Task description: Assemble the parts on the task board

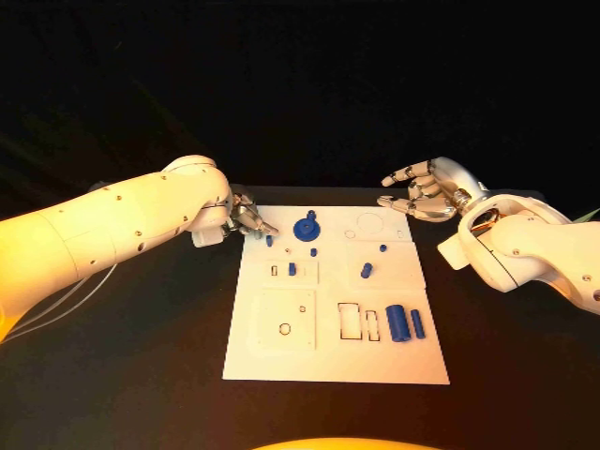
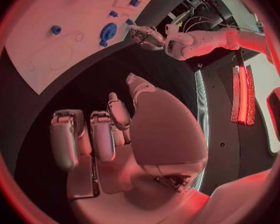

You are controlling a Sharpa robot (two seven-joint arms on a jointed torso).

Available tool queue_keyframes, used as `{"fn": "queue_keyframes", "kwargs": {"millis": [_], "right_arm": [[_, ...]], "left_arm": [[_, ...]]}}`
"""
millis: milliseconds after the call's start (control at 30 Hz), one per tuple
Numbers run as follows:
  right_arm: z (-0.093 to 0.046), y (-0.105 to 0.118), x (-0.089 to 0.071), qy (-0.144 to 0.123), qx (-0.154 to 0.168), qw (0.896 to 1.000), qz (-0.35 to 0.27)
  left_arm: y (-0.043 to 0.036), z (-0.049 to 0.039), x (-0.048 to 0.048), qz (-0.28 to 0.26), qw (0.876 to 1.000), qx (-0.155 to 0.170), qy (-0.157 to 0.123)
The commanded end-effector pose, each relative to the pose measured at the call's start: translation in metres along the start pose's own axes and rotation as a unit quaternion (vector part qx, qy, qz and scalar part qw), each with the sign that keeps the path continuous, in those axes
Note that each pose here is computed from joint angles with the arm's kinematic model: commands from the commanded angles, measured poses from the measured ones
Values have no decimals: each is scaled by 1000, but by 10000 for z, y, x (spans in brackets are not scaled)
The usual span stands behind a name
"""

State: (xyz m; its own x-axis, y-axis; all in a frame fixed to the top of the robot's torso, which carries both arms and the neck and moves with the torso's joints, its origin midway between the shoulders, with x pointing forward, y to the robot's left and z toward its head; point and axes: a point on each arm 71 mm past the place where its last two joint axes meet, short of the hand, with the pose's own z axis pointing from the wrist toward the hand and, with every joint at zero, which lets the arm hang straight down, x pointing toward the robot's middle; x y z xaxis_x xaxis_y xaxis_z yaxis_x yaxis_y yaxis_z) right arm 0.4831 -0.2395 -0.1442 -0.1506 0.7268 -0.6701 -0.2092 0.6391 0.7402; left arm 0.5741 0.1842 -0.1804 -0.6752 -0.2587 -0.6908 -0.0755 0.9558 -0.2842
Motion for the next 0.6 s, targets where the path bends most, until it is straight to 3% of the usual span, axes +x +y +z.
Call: {"fn": "queue_keyframes", "kwargs": {"millis": [33,600], "right_arm": [[-1,21,21,7,-9,1000,-1],[7,31,34,9,-10,1000,0]], "left_arm": [[-27,12,35,-2,1000,8,15],[-37,28,67,-11,1000,11,21]]}}
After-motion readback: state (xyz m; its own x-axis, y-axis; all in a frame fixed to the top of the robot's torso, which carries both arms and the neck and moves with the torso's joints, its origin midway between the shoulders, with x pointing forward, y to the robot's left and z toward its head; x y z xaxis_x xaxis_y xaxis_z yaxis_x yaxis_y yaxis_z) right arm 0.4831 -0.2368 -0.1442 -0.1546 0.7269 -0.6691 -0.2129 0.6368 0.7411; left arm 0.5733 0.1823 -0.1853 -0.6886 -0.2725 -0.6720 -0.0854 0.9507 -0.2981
